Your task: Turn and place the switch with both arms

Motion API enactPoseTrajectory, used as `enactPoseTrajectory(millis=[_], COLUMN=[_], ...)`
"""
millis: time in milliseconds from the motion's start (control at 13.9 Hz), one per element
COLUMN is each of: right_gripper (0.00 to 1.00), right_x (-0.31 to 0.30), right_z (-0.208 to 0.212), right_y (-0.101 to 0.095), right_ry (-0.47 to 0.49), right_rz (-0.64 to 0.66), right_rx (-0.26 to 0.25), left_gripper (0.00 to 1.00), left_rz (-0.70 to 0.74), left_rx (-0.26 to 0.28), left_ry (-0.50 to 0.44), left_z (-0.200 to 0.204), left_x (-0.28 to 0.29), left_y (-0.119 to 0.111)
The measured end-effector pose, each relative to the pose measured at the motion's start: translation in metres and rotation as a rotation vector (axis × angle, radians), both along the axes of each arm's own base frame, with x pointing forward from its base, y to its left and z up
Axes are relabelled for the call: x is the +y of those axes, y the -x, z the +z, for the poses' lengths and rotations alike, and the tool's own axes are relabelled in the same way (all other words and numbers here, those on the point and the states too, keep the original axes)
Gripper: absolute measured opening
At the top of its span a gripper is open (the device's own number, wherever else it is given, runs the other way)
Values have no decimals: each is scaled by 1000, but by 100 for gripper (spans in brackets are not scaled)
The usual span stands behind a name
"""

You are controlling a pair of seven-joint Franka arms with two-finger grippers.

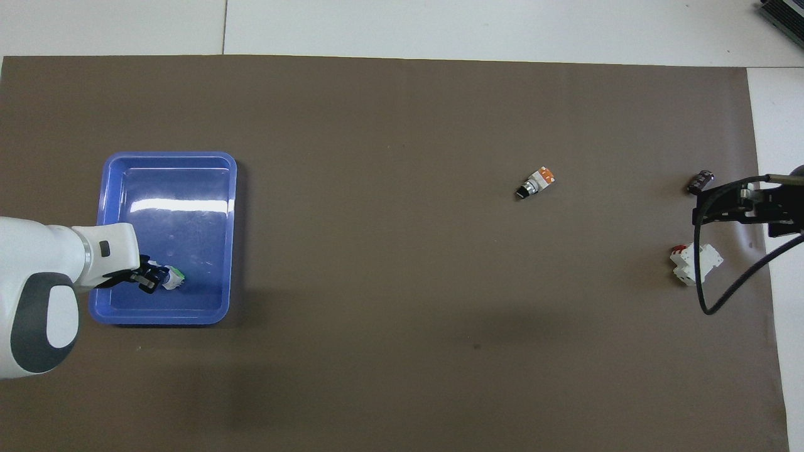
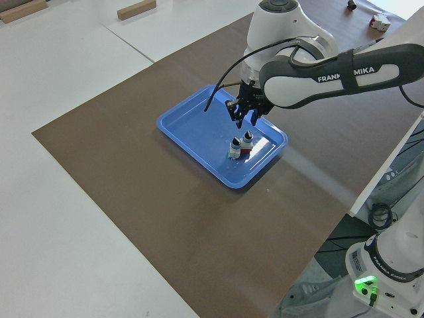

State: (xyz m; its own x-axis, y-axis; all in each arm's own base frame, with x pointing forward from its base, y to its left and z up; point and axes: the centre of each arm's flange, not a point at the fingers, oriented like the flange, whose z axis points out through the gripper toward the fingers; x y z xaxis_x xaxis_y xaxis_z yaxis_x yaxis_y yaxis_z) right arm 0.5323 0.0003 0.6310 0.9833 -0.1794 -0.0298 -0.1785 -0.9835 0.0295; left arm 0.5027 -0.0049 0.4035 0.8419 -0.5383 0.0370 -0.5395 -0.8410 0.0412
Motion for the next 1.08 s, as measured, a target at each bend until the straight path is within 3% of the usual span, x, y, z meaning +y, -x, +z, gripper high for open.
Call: enactPoseTrajectory(millis=[144,359,719,1078], right_gripper=[100,100,100,100], right_x=[0,0,0,0], right_z=[0,0,0,0], right_y=[0,0,0,0], right_ry=[0,0,0,0], right_rz=[0,0,0,0], right_rx=[1,2,2,2], left_gripper=[43,41,39,37], left_rz=[37,73,223,285], left_rx=[20,28,39,69], left_ry=[7,-69,-92,-105], left_z=[29,56,69,148], left_x=[-12,-42,-126,-139], left_y=[-17,-35,-32,-35])
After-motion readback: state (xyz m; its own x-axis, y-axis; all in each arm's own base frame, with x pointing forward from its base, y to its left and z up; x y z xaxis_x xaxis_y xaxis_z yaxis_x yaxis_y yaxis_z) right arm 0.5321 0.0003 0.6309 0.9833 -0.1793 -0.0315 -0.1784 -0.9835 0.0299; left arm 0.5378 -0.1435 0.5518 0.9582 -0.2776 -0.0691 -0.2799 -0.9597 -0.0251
